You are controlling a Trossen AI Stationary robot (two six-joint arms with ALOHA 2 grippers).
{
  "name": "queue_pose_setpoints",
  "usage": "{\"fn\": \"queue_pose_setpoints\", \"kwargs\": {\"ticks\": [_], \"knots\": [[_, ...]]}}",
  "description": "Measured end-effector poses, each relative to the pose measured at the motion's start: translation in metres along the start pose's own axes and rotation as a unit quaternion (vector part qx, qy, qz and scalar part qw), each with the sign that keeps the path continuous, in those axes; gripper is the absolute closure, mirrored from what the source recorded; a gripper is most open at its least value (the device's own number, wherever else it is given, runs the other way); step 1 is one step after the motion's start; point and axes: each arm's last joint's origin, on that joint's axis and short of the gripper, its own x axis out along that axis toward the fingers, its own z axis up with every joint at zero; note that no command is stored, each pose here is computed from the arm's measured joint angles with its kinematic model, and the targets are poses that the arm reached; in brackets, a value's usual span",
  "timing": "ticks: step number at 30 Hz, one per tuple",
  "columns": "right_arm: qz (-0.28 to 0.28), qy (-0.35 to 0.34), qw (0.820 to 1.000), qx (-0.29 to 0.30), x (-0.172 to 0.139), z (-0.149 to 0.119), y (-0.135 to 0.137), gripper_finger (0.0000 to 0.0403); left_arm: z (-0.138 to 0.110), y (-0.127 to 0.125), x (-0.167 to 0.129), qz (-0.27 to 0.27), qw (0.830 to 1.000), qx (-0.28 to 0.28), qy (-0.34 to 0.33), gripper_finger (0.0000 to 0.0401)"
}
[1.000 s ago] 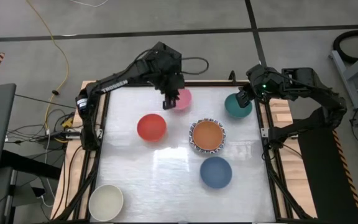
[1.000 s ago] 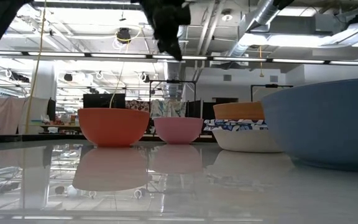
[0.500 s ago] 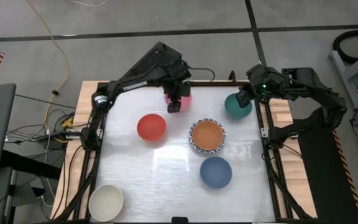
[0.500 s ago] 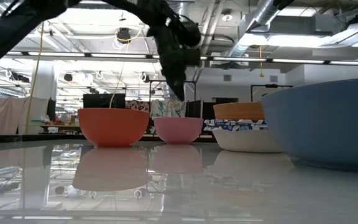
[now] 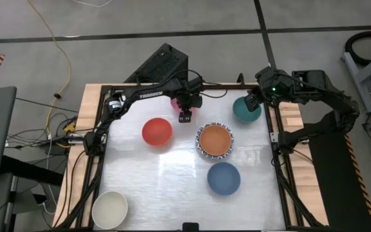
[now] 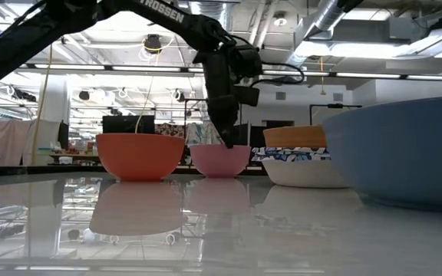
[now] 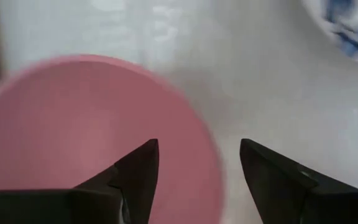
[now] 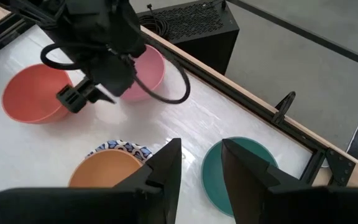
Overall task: Nest bowls inside each other
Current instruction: Stack the pink bowl on top of the orange bowl
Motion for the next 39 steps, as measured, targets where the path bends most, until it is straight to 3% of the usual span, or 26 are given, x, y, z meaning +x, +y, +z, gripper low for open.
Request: {"fn": "queue_pose_setpoints", "kwargs": {"ticks": [12,16,22,24,32,39], "knots": [[0.0,0.0,1.0,-0.006,0.0,0.0,0.0,0.0269,0.001,0.002,0.0,0.01,1.0,-0.015,-0.005,0.0198],[0.0,0.0,1.0,-0.007,0.0,0.0,0.0,0.0269,0.0,-0.001,0.002,0.002,1.0,-0.006,0.002,0.0252],[0.0,0.0,1.0,-0.007,0.0,0.0,0.0,0.0269,-0.002,-0.009,0.023,-0.013,0.999,0.0,0.036,0.0373],[0.0,0.001,1.0,-0.008,0.0,0.0,0.0,0.0269,-0.001,-0.009,0.023,-0.009,0.999,0.004,0.035,0.0391],[0.0,-0.001,1.0,-0.006,0.0,0.0,0.0,0.0269,0.002,-0.011,0.017,-0.007,1.0,-0.004,0.025,0.04],[0.011,-0.018,1.0,0.005,-0.007,0.0,-0.004,0.0269,0.008,-0.015,-0.012,0.01,1.0,-0.005,-0.001,0.0401]]}}
